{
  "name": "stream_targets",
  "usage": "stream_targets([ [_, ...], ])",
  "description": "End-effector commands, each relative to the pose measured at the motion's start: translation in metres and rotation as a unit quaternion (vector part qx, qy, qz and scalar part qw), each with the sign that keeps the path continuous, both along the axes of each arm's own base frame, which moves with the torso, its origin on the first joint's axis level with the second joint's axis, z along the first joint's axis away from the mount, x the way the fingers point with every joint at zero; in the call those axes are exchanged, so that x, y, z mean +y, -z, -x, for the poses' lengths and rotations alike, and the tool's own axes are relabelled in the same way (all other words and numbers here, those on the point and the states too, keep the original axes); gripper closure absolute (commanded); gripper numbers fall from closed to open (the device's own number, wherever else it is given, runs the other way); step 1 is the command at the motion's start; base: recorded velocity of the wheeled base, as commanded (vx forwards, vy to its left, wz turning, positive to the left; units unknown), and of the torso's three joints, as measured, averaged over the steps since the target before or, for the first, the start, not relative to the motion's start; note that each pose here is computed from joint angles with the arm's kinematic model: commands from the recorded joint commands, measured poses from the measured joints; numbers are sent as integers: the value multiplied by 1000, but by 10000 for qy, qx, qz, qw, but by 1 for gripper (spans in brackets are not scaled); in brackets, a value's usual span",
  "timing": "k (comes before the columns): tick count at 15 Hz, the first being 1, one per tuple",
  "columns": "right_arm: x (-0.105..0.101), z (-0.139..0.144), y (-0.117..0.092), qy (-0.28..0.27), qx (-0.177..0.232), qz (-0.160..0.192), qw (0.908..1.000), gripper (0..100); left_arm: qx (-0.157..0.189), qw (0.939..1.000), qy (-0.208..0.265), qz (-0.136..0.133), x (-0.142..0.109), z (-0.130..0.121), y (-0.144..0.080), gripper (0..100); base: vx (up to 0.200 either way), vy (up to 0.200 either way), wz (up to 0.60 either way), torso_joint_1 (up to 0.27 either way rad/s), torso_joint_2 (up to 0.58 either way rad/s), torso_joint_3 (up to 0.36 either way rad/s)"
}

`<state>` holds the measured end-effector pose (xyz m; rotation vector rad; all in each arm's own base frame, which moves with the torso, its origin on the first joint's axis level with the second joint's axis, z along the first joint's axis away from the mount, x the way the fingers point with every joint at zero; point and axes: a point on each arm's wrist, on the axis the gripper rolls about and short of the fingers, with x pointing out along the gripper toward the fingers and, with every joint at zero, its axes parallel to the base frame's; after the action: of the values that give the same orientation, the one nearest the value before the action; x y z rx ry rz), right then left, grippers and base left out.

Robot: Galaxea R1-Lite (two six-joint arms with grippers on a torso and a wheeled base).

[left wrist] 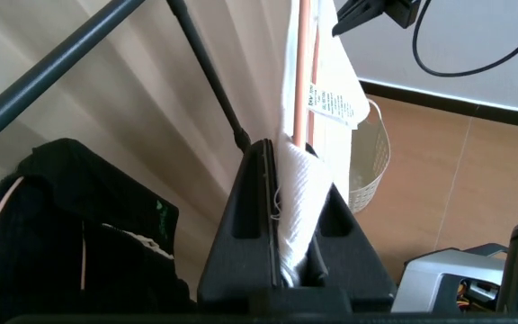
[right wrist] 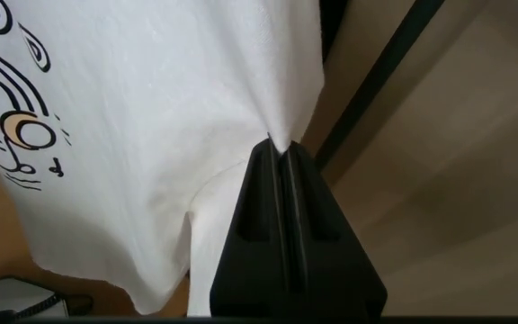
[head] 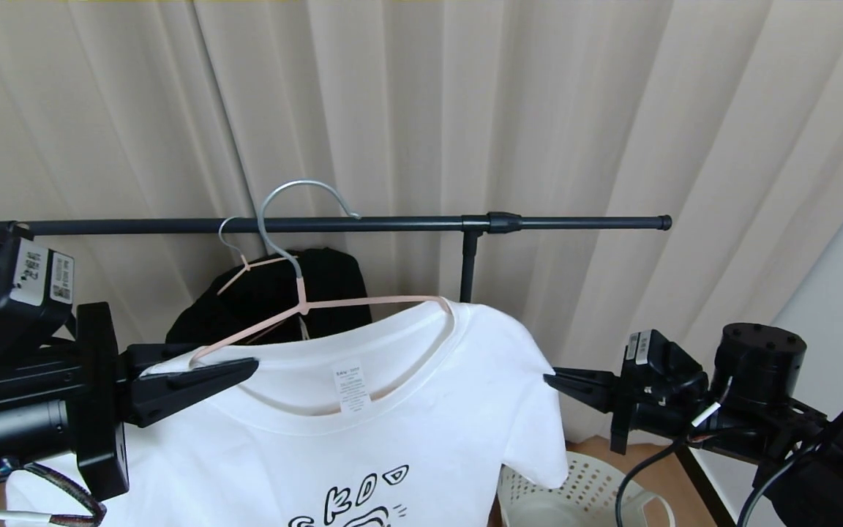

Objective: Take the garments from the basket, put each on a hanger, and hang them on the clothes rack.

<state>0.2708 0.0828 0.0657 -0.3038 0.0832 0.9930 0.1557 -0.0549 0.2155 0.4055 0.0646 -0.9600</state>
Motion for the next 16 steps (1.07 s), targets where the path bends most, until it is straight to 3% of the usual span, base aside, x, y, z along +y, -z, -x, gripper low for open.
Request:
stream_targets([
  [1,-1,-4,4,59,45,20,10000,100,-9,10000,-3,2,0,0,1,100,0,0,0,0,0,0],
  [14,-6,-8,3,402,6,56,9992,100,29,9998,-158,76,5,2,1,100,0,0,0,0,0,0],
  [15,-5,-8,3,396,5,50,9992,0,51,9998,-204,71,6,2,2,100,0,0,0,0,0,0],
  [16,-5,-8,2,396,-10,46,9992,0,79,9996,-252,71,8,1,3,100,0,0,0,0,0,0],
])
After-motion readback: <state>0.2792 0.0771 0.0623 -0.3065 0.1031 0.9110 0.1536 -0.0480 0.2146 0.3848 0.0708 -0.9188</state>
